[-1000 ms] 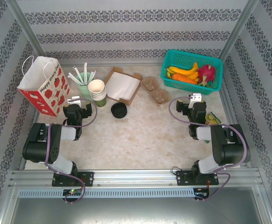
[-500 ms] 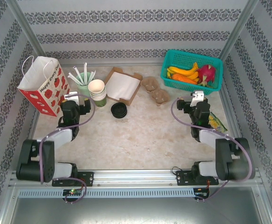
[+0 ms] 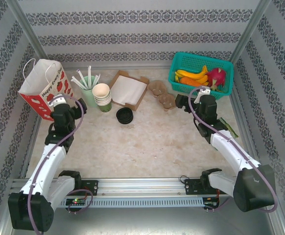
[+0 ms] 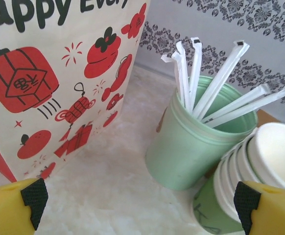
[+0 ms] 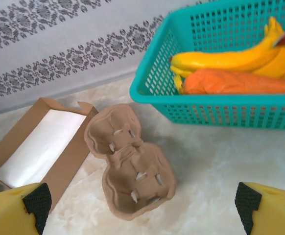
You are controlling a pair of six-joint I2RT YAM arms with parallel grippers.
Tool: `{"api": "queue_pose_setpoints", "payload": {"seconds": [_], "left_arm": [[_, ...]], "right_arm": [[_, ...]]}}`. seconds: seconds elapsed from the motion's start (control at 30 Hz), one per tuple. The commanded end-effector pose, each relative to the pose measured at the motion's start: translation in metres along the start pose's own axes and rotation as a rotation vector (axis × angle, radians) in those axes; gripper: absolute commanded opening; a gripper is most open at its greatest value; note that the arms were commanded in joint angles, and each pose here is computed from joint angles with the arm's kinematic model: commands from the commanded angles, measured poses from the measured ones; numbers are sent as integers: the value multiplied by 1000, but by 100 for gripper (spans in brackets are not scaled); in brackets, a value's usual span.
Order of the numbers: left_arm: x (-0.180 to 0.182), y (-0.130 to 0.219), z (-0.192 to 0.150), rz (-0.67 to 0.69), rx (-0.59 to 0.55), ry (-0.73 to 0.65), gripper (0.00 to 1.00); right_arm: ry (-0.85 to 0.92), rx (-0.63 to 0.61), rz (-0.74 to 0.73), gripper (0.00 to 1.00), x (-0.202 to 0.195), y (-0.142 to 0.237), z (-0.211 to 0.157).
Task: Pack the takeout coffee
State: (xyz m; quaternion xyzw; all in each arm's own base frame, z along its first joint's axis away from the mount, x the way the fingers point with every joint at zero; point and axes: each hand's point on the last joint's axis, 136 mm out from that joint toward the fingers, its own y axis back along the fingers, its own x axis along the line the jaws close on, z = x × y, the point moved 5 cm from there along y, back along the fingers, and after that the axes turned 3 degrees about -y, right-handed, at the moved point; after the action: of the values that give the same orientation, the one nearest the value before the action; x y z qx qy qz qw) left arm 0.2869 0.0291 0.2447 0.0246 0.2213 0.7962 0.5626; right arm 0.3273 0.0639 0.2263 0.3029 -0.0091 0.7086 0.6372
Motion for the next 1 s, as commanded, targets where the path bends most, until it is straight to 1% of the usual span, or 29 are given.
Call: {"api": "queue_pose_setpoints", "payload": {"seconds": [0.0,0.07,0.23,0.37,0.4,0.5,0.57,0.67,0.8,0.97], "left_arm": [[-7,2,-13,28,250,69,99],[-16,-4,-7,42,359,72,99],[-43,-18,4,-33,512,42,99],[-60,-25,7,-41,647,-19,100],[-64,-26,9,-41,669,-50,98],[-77,-27,15,-16,691,-149,93],[-83,-29,18,3,703,-192,90],[-90,-37,18,-5,730,-220,83],[-92,-51,18,34,744,-248,77],[-98,-68,12,41,763,-246,72]], "right_arm": [[-122,-15,-8,98,5,2,13],[-134,-13,5,98,11,-1,19],[-251,-47,-10,98,12,-5,28],[-252,-48,-26,98,12,-7,30],[-251,-60,-41,98,11,-6,30],[-263,-117,-118,98,-2,0,29],[-272,-136,-134,98,-6,3,28],[-249,-107,-99,98,-2,4,25],[-201,-53,-18,98,10,0,21],[-186,-38,-31,98,8,-1,20]]}}
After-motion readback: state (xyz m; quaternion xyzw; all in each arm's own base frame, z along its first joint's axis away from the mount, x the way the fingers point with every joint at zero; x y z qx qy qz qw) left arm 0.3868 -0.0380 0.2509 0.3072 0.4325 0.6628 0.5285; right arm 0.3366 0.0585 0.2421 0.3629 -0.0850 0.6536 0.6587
